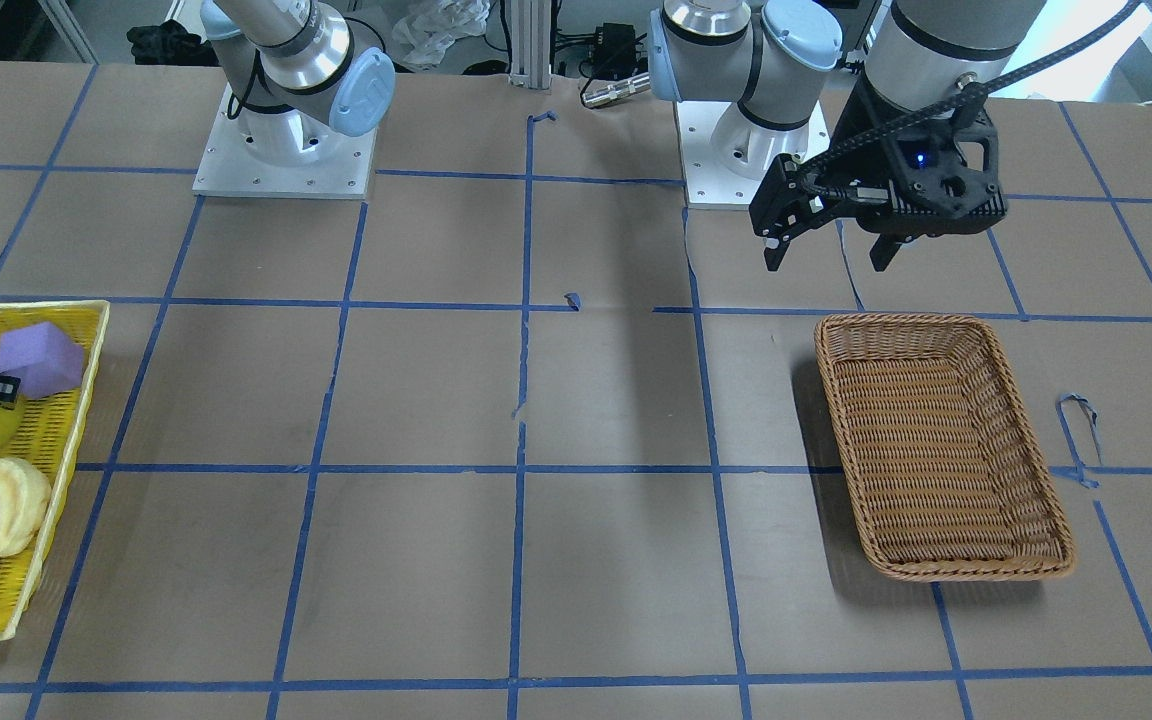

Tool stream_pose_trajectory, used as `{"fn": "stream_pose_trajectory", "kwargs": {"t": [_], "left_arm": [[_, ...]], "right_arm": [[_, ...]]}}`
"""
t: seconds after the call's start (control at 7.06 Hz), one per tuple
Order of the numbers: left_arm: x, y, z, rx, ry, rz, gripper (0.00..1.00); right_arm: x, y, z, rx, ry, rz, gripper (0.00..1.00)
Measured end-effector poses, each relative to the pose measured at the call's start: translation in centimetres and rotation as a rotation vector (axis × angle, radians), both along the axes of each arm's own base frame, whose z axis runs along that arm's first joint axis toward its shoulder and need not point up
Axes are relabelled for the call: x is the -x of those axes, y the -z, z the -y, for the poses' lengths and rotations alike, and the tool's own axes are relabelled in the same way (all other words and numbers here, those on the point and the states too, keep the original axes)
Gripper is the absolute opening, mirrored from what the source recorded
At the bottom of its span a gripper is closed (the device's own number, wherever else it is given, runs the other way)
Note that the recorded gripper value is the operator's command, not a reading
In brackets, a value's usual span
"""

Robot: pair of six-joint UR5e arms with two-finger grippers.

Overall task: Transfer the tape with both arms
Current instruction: 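Lower the right gripper and grasp the yellow tape roll's rim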

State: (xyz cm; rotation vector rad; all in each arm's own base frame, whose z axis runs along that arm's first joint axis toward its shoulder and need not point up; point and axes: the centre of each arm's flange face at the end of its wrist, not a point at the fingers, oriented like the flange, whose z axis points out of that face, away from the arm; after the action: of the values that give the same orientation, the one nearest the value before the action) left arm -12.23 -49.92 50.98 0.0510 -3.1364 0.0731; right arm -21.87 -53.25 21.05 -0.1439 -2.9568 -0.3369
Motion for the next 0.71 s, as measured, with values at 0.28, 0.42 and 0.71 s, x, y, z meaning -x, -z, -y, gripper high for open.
{"fn": "stream_pose_trajectory", "kwargs": {"t": [0.28, 0.42, 0.71], "left_arm": [[0.0, -0.1, 0.0, 0.001, 0.0, -0.001, 1.0], [0.0, -0.1, 0.0, 0.001, 0.001, -0.001, 1.0], [0.0, -0.1, 0.0, 0.001, 0.001, 0.0, 1.0]], "right_arm": [[0.1, -0.7, 0.1, 0.009, -0.003, -0.008, 0.0], [0.0, -2.0, 0.2, 0.026, -0.007, -0.018, 0.0], [-1.5, -6.6, 0.7, 0.091, -0.036, -0.048, 0.0]]}}
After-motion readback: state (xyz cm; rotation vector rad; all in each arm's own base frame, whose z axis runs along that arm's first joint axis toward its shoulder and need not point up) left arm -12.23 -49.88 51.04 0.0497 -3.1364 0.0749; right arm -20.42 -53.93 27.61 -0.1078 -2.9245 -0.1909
